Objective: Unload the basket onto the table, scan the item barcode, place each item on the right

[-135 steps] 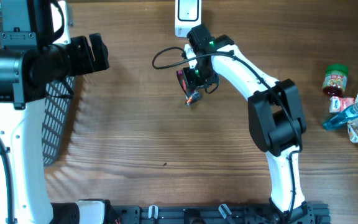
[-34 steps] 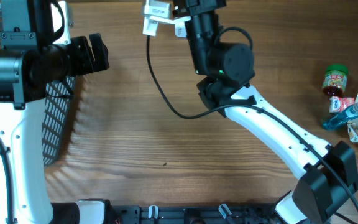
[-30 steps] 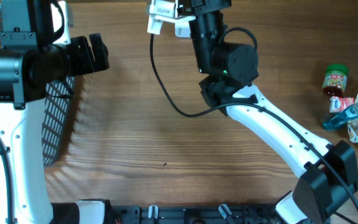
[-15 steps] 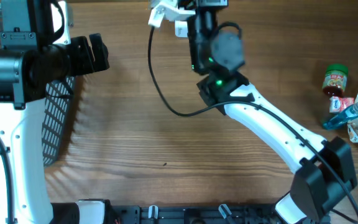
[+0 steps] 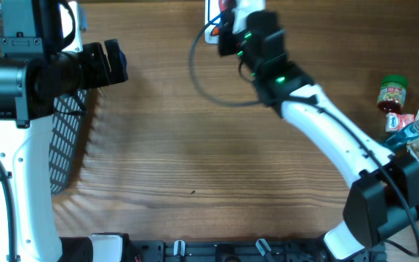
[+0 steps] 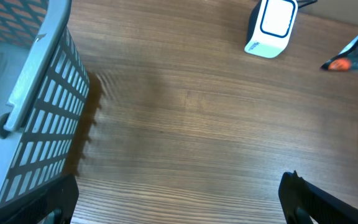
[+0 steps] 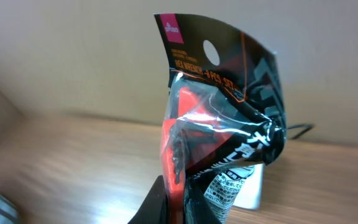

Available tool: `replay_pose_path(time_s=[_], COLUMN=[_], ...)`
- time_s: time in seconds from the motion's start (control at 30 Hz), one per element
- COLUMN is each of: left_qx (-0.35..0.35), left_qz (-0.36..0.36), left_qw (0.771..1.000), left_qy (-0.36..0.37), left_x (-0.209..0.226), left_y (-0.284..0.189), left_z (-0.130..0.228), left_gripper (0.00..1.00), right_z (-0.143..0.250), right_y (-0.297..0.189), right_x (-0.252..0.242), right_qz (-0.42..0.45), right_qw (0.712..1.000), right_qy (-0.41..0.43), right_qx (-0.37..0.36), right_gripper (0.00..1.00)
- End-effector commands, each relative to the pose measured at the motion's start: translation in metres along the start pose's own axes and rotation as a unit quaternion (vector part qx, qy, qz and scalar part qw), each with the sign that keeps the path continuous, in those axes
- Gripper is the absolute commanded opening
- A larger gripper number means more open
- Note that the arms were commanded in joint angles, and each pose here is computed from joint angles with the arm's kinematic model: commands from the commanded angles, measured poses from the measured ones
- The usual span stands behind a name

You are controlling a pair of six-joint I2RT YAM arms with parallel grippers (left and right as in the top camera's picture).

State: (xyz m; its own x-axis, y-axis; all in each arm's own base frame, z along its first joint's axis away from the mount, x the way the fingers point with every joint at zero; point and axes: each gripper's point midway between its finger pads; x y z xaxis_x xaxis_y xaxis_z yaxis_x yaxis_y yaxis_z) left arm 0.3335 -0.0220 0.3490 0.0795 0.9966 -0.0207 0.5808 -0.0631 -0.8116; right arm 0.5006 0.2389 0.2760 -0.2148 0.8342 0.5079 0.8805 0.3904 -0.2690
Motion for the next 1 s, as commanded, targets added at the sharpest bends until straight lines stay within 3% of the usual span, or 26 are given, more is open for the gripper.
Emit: replay_pose_path(time_s=[0.0, 0.23, 0.33, 0.43, 0.63, 0.8, 0.9, 0.97], left_qx=[-0.005, -0.005, -0.005, -0.005, -0.005, -0.005, -0.005, -0.005], left_qz=[0.007, 0.007, 0.007, 0.007, 0.007, 0.007, 0.007, 0.007], left_qw=[1.0, 1.0, 1.0, 1.0, 1.0, 1.0, 1.0, 1.0], left_qy=[-0.003, -0.003, -0.003, -0.003, -0.003, -0.003, -0.003, -0.003], left_x=[-0.004, -0.004, -0.004, -0.004, -0.004, -0.004, -0.004, -0.004], left_y=[-0.001, -0.001, -0.001, -0.001, -0.001, -0.001, -0.001, -0.001], left_z=[-0.003, -0.003, -0.002, -0.002, -0.003, -0.003, -0.003, -0.003], left_gripper=[1.0, 1.0, 1.0, 1.0, 1.0, 1.0, 1.0, 1.0], right_z=[0.004, 0.042, 0.036, 0.018, 0.043, 0.051, 0.073, 0.082], right_y=[0.015, 0.078, 0.098, 0.104, 0.108, 0.117, 0.122, 0.128], right_x=[-0.005, 0.0, 0.003, -0.011, -0.036, -0.04, -0.039, -0.042], right_qz=[-0.067, -0.125, -0.129, -0.075, 0.0, -0.004, -0.002, -0.002], right_qw=[0.971, 0.902, 0.902, 0.907, 0.831, 0.818, 0.778, 0.771], right_qy=[0.225, 0.397, 0.398, 0.408, 0.549, 0.567, 0.613, 0.622], right_qx=[0.049, 0.113, 0.11, 0.073, 0.095, 0.097, 0.135, 0.139], right_gripper=[0.05, 0.05, 0.05, 0.05, 0.05, 0.05, 0.05, 0.05])
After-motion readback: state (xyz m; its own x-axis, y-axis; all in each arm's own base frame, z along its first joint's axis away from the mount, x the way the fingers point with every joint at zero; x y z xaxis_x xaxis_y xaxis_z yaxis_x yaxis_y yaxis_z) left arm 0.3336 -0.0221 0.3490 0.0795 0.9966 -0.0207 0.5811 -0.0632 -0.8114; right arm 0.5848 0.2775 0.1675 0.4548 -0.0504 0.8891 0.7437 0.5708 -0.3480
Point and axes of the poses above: each gripper's point midway between its finger pads, its own y axis out along the fingers, its own x axis along the line the jaws close on, z = x × y, and after that the axes turned 14 degrees about y, right-handed
